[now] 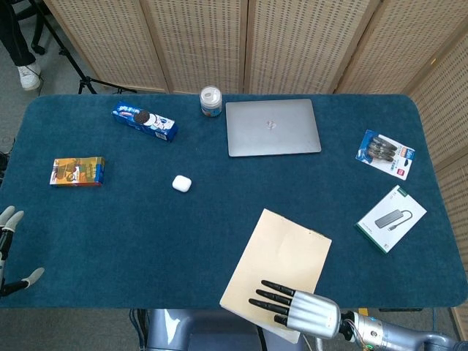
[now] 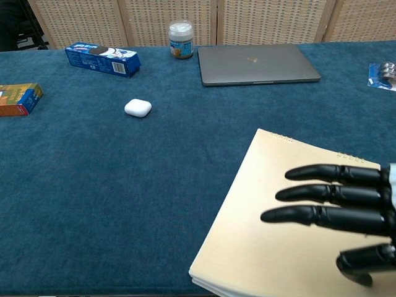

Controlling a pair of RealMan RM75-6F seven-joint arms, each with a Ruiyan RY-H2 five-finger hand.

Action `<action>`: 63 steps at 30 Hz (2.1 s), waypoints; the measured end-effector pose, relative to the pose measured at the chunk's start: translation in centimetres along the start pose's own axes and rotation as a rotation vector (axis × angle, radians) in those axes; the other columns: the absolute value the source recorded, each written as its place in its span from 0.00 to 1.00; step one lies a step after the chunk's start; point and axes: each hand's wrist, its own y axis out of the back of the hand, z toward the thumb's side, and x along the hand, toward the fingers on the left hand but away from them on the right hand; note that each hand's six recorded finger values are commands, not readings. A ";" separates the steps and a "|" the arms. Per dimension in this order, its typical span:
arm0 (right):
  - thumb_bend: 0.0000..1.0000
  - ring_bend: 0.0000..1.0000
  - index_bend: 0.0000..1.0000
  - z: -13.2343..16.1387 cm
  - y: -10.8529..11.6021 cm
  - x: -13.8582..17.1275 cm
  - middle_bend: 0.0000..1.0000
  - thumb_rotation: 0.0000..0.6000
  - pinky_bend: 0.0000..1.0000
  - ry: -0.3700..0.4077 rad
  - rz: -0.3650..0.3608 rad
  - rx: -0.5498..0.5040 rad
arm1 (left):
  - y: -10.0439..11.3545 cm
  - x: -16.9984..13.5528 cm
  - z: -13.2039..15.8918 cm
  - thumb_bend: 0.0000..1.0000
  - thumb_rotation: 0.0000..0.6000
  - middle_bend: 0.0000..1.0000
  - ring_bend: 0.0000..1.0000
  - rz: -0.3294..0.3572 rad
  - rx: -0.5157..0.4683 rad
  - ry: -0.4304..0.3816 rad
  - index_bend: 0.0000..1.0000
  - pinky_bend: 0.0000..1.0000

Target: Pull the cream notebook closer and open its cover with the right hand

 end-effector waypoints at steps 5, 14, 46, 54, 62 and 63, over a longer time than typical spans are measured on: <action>0.67 0.00 0.71 -2.5 1.3 -1.4 0.06 1.00 0.00 -0.114 -0.032 -0.152 | 0.0 0.1 -0.1 0.00 1.00 0.00 0.00 0.001 -0.003 0.007 0.00 0.00; 0.67 0.00 0.72 -8.6 3.8 -3.2 0.06 1.00 0.00 -0.391 -0.081 -0.464 | 0.2 0.0 -0.2 0.00 1.00 0.00 0.00 0.004 -0.009 0.013 0.00 0.00; 0.33 0.00 0.10 -33.3 0.9 7.9 0.00 1.00 0.00 -1.483 -0.849 -1.318 | 0.4 -0.2 -0.5 0.00 1.00 0.00 0.00 0.002 -0.026 0.022 0.00 0.00; 0.00 0.00 0.00 -33.2 0.9 7.0 0.00 1.00 0.00 -1.410 -0.762 -1.154 | 0.5 -0.2 -0.6 0.00 1.00 0.00 0.00 0.008 -0.027 0.025 0.00 0.00; 0.00 0.00 0.00 -32.2 3.0 6.9 0.00 1.00 0.00 -1.316 -0.681 -0.745 | 1.0 -0.5 -0.6 0.00 1.00 0.00 0.00 0.028 -0.035 0.012 0.00 0.00; 0.00 0.00 0.00 -31.8 3.2 6.8 0.00 1.00 0.00 -1.297 -0.664 -0.693 | 1.1 -0.5 -0.6 0.00 1.00 0.00 0.00 0.030 -0.034 0.011 0.00 0.00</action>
